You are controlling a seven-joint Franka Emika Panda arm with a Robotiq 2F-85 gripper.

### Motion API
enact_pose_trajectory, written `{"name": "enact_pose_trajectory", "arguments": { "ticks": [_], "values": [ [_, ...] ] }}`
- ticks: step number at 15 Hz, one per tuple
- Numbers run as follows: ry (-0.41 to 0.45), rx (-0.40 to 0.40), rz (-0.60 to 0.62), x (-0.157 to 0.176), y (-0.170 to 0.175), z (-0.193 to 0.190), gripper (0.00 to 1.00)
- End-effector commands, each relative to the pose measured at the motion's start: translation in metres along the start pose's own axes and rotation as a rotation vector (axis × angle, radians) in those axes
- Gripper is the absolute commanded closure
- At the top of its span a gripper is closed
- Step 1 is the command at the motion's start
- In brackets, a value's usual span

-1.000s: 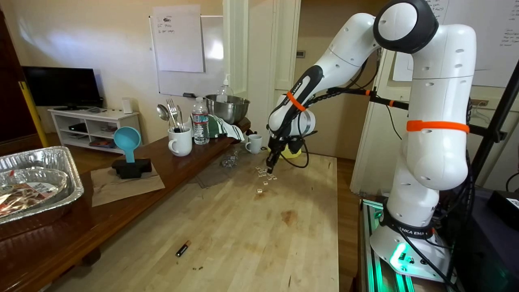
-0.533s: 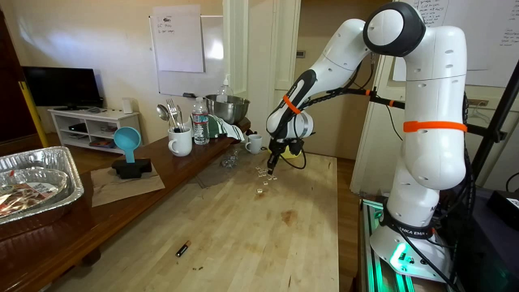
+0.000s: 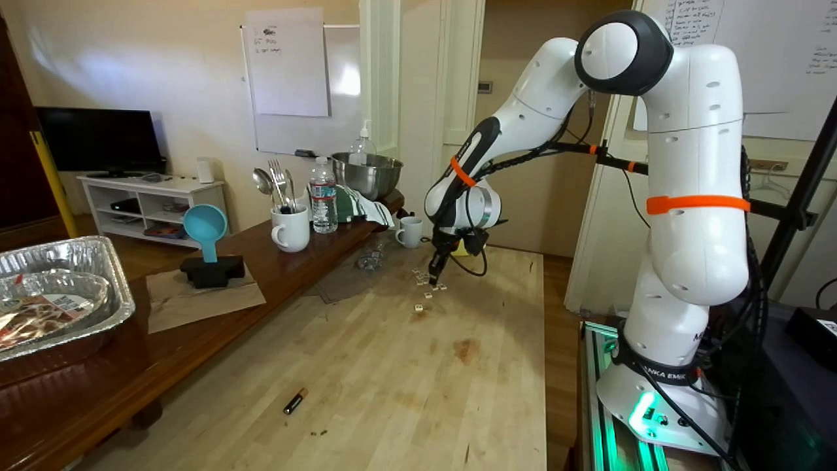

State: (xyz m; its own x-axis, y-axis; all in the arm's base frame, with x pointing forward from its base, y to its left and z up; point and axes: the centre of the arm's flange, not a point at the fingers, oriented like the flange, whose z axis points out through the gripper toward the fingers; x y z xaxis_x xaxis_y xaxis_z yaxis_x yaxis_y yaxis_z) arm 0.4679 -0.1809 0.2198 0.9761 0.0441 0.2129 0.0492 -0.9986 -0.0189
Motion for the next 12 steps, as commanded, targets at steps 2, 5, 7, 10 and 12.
{"name": "enact_pose_trajectory", "arguments": {
  "ticks": [2,5,7,10,12],
  "values": [
    [0.030,-0.019,0.028,-0.002,0.005,0.017,1.00],
    [0.033,-0.020,0.052,-0.003,0.002,0.018,1.00],
    [0.036,-0.017,0.079,-0.003,-0.001,0.019,1.00],
    [0.048,-0.012,0.136,-0.003,-0.011,0.020,1.00],
    [0.066,-0.016,0.176,0.000,-0.019,0.022,1.00]
  ]
}}
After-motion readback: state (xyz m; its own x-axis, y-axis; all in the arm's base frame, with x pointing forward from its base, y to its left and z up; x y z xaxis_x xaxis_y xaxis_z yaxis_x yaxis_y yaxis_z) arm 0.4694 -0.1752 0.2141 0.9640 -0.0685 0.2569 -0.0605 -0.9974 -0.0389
